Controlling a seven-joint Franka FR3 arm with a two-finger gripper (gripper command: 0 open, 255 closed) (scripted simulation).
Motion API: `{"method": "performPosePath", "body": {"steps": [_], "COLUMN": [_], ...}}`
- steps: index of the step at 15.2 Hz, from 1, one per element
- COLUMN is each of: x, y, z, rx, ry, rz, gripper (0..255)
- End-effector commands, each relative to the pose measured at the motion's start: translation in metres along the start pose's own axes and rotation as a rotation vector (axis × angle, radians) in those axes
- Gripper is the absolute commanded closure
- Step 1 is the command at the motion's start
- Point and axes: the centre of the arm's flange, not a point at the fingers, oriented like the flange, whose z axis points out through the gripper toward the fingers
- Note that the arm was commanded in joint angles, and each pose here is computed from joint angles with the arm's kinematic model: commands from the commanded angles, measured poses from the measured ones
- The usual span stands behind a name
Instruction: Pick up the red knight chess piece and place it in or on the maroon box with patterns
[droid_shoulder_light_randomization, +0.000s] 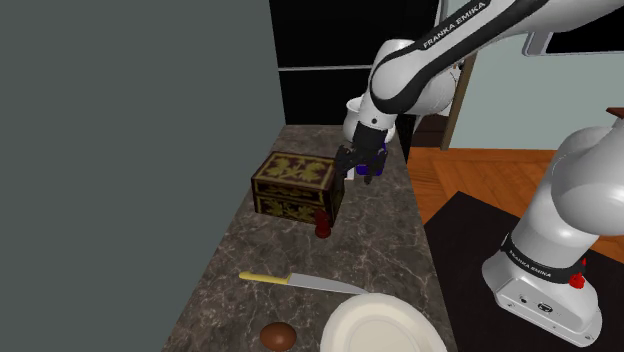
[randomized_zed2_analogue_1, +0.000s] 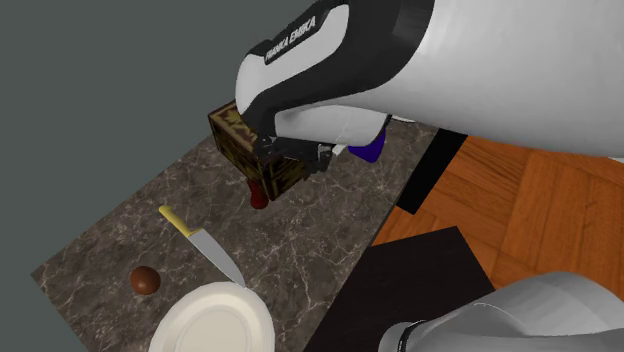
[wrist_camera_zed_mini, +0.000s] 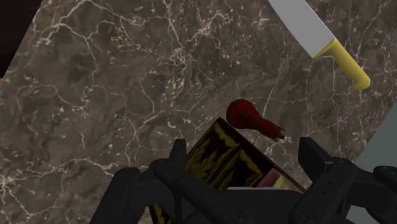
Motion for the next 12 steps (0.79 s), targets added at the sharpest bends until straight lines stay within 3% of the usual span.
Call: {"method": "performPosePath", "body": {"steps": [1, 6, 12], "x": [0.003, 0.017, 0.018], "y": [-0.011, -0.033, -0.036], "z": [0.025, 0.082, 0.114], "rx": [0.019, 0.067, 0.067], "ry": [0.005, 0.013, 0.013], "rz": [0.023, 0.072, 0.072], "gripper": [0, 0, 0]}}
